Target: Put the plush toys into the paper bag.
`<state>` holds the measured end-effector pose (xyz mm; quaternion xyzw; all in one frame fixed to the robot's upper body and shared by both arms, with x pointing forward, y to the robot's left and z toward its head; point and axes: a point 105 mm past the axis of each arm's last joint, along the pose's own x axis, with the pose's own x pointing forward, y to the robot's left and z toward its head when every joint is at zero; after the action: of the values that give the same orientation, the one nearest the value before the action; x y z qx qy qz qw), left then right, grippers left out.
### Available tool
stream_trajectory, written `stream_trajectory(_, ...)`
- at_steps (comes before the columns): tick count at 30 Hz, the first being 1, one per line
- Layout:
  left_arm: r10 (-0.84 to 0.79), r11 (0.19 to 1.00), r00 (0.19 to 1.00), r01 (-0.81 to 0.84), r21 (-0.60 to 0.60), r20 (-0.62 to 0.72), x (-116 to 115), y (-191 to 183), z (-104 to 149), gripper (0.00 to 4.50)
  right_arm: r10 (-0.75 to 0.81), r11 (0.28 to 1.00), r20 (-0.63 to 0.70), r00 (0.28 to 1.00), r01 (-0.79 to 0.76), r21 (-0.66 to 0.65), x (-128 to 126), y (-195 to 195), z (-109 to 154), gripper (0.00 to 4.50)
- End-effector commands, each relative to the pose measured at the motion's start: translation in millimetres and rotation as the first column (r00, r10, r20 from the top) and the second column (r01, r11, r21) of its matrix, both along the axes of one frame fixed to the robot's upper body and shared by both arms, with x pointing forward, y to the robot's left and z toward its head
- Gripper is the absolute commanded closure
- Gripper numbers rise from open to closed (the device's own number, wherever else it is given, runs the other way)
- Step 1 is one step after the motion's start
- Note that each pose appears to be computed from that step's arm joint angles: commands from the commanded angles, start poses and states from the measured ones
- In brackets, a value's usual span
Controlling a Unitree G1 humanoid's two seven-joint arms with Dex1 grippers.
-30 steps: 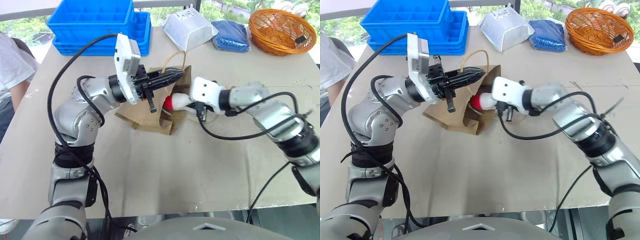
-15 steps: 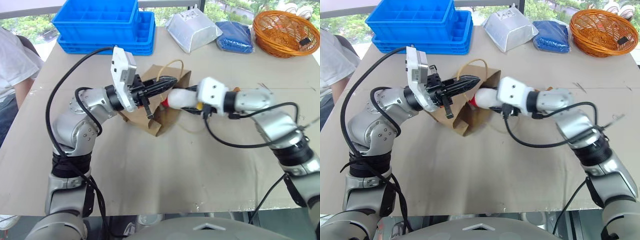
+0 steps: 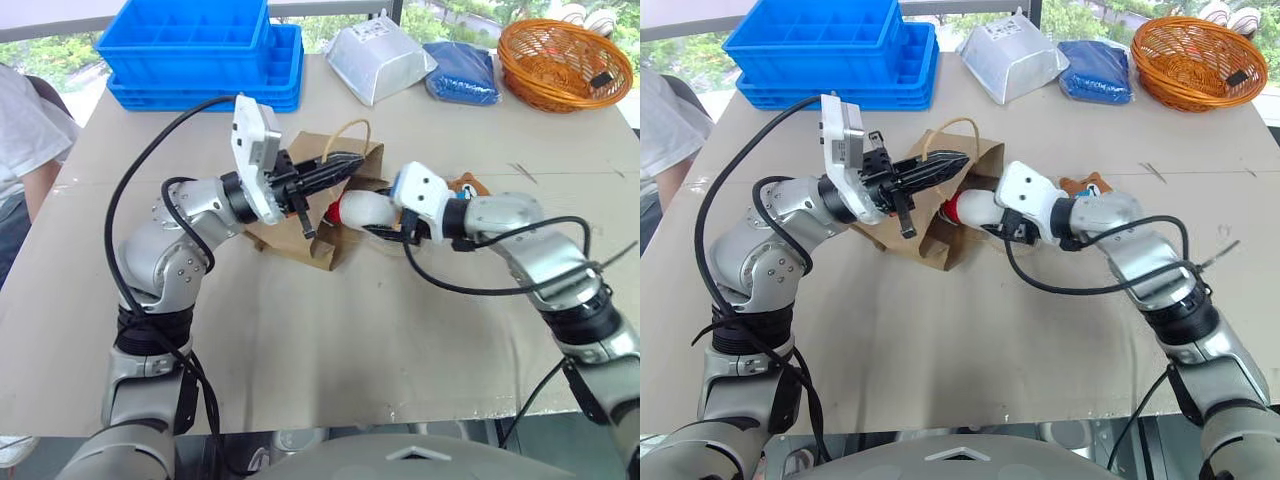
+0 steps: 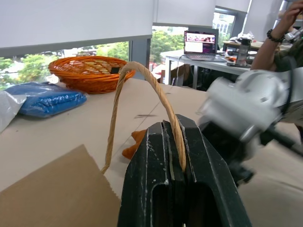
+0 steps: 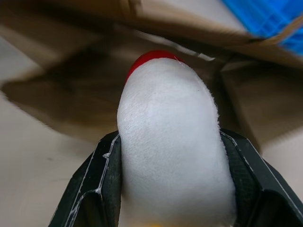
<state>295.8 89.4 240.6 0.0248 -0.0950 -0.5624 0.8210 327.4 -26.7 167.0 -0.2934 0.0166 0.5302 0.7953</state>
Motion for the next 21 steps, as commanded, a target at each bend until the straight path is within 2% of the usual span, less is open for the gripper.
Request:
stream_trajectory(1,-0.045,0.999,0.998,0.045,-0.003,0.047,-9,-4,10,4.50,0.101,0.995,0.081,0.992,-0.103,0.014,4,32,13,1.98)
stream_trajectory(3,-0.047,0.999,0.998,0.047,-0.003,0.042,-11,-5,8,4.50,0.141,0.986,0.053,0.989,-0.145,0.085,8,50,19,1.98)
stream_trajectory(6,-0.021,1.000,0.999,0.021,-0.002,0.038,-12,0,7,4.50,0.226,0.969,0.055,0.973,-0.230,0.094,2,59,13,1.14)
stream_trajectory(8,0.003,1.000,0.999,-0.003,0.000,0.038,-11,5,6,4.50,0.222,0.970,0.076,0.972,-0.228,0.083,1,52,11,0.27)
stream_trajectory(9,0.008,1.000,0.999,-0.009,0.002,0.038,-12,7,5,4.50,0.219,0.971,0.078,0.973,-0.225,0.077,0,47,10,0.12)
stream_trajectory(16,0.036,0.999,0.999,-0.037,0.006,0.037,-10,10,1,4.50,0.159,0.977,0.044,0.986,-0.164,0.136,-14,10,22,0.12)
stream_trajectory(18,0.048,0.999,0.998,-0.048,0.008,0.039,-8,11,1,4.50,0.095,0.980,0.043,0.995,-0.101,0.174,-21,-15,38,0.12)
stream_trajectory(21,0.062,0.998,0.997,-0.063,0.006,0.048,-5,11,1,4.50,-0.087,0.970,0.039,0.995,0.076,0.230,-20,-56,55,0.12)
